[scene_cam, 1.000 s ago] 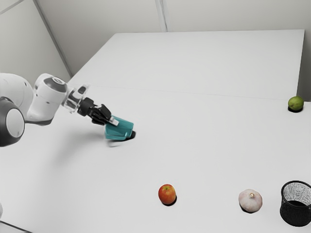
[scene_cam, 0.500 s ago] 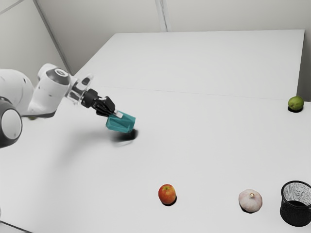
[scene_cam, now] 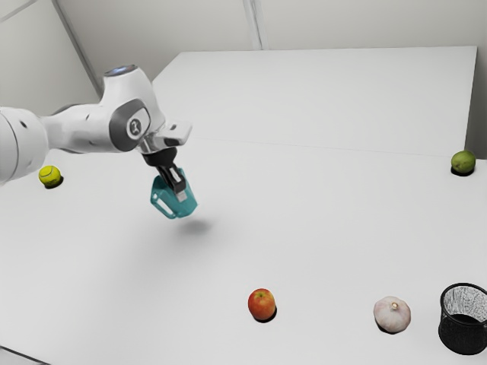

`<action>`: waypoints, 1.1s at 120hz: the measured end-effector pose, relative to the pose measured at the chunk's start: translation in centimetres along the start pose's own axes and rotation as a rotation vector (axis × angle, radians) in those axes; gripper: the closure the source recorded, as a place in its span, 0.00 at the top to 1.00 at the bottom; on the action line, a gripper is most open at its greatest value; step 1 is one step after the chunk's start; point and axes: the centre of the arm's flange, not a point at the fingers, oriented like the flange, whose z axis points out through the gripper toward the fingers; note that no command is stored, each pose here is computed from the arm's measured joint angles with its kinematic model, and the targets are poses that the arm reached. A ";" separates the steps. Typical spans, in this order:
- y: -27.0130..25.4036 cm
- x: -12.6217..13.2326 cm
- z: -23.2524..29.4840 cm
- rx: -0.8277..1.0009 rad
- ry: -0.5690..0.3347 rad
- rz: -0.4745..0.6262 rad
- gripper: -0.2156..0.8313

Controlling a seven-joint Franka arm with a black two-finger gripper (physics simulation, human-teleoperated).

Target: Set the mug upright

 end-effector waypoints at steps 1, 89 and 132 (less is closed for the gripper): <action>0.2 0.0 0.0 0.008 -0.006 0.004 0.07; 3.0 0.6 6.1 0.108 -0.181 -0.203 0.06; 3.0 0.8 7.2 0.094 -0.182 -0.291 0.20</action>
